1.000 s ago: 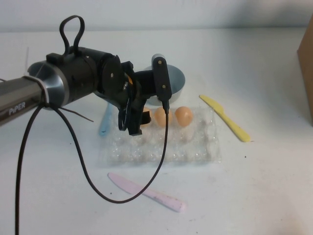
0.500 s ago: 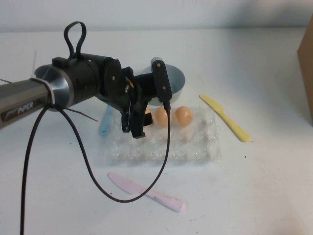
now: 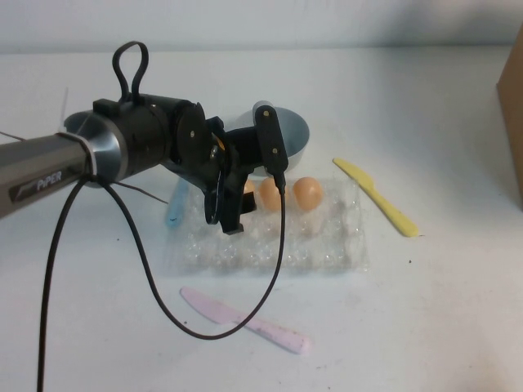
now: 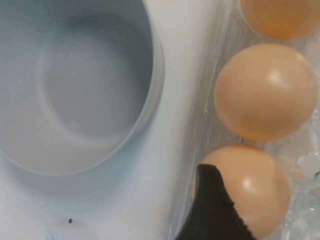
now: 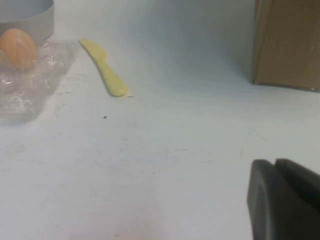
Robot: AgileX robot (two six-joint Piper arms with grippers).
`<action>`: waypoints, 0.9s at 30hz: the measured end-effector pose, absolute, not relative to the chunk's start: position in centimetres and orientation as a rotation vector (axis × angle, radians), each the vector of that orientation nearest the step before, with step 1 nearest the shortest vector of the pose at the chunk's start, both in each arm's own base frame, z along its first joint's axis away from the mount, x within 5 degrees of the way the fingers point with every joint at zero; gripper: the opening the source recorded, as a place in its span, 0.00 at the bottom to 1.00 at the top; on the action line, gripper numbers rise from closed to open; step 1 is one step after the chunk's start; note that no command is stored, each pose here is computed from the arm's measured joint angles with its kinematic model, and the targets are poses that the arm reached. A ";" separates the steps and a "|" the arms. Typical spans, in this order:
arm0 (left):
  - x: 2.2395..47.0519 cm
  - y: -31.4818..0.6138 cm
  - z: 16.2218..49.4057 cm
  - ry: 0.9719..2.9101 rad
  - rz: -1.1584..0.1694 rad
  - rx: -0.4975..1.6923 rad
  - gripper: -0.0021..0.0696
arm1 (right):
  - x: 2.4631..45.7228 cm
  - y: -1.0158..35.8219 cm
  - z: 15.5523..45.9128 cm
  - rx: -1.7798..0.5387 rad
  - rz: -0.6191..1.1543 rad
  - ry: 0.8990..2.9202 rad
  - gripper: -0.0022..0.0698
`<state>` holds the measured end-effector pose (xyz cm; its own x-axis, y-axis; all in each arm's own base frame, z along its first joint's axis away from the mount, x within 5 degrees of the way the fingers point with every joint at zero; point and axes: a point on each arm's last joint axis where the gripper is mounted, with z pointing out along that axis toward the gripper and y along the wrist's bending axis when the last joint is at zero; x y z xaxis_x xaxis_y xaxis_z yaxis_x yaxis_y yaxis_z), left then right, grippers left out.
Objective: Take an egg out of the egg box
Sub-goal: Pick up the egg from the plastic box
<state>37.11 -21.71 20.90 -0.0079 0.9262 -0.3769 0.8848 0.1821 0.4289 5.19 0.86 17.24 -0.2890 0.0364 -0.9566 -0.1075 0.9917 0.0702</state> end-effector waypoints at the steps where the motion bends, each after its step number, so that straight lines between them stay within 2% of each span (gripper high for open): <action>1: 37.1 -21.7 20.9 1.885 0.093 1.697 0.59 | 5.2 0.9 17.2 -0.051 0.140 1.859 0.01; 13: 37.1 -21.6 21.1 1.867 0.123 1.718 0.59 | 5.2 0.9 17.2 -0.050 0.142 1.859 0.01; 20: 37.2 -21.3 22.3 1.863 0.129 1.643 0.59 | 5.2 0.9 17.2 -0.050 0.142 1.859 0.01; 27: 37.7 -21.0 21.3 1.901 0.122 1.633 0.59 | 5.2 0.9 17.2 -0.050 0.142 1.859 0.01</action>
